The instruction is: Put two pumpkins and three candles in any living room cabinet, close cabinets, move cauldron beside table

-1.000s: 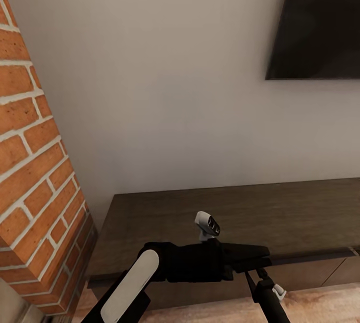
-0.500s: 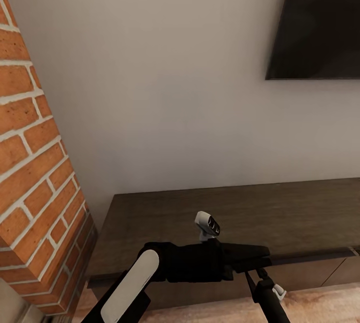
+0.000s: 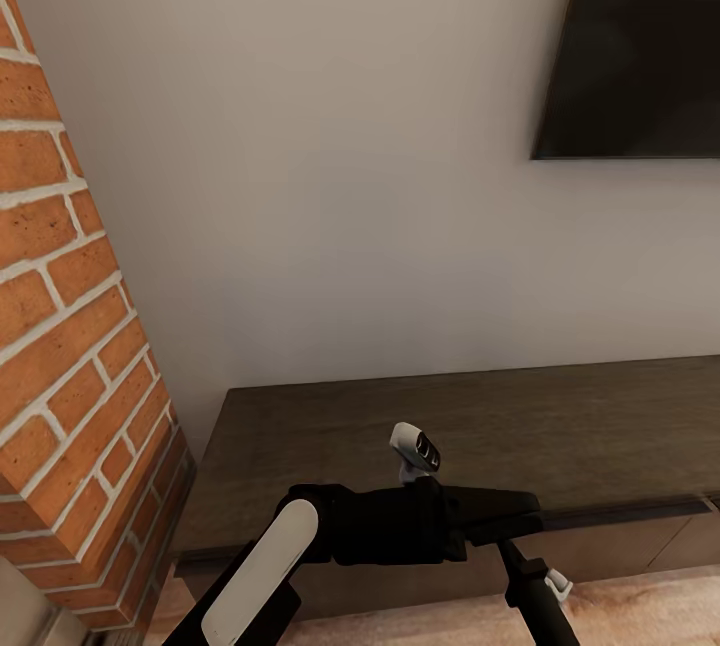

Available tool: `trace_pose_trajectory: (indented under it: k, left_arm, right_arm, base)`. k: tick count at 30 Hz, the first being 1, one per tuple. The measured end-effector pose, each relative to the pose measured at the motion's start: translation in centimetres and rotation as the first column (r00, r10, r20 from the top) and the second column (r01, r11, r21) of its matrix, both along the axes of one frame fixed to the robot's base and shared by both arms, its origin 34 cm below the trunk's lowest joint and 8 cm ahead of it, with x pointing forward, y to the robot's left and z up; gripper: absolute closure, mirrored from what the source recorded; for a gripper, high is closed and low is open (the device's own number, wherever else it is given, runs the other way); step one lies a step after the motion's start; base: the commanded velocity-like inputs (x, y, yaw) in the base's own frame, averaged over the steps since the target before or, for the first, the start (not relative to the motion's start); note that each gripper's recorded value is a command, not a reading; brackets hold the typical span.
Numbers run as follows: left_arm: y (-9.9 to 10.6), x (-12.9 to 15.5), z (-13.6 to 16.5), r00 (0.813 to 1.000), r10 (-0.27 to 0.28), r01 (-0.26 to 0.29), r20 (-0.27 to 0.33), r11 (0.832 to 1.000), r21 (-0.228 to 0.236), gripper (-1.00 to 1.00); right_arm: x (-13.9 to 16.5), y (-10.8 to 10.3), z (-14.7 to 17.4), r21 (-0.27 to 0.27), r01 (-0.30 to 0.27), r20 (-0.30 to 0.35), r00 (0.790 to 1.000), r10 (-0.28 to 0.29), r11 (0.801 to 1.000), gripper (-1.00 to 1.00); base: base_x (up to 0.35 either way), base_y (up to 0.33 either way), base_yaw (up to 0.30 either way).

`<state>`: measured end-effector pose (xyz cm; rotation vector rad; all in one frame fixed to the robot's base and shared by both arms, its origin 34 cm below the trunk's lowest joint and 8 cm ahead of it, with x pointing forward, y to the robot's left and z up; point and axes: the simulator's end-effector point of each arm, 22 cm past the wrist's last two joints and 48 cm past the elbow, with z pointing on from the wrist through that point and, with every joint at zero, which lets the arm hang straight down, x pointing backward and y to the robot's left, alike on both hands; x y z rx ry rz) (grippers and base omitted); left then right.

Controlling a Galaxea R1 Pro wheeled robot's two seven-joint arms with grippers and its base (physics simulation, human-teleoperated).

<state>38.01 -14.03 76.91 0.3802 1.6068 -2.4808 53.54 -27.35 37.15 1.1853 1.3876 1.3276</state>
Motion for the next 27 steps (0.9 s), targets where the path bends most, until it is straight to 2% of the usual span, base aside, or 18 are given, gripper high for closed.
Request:
trace_pose_trajectory:
  k: [15,27]
  left_arm:
    - [-0.02,-0.05,0.0,1.0,-0.001,0.001,0.0,1.0,0.0,-1.0]
    - [-0.06,-0.12,-0.02,1.0,-0.003,0.003,0.0,1.0,0.001,-1.0]
  right_arm:
    - [0.06,0.0,-0.04,0.006,0.0,-0.005,1.0,0.0,1.0,1.0]
    - [0.09,-0.25,-0.04,0.007,0.009,-0.005,1.0,-0.009,1.0,1.0]
  base:
    - [-0.004,0.0,0.0]
    - [-0.106,0.0,0.0]
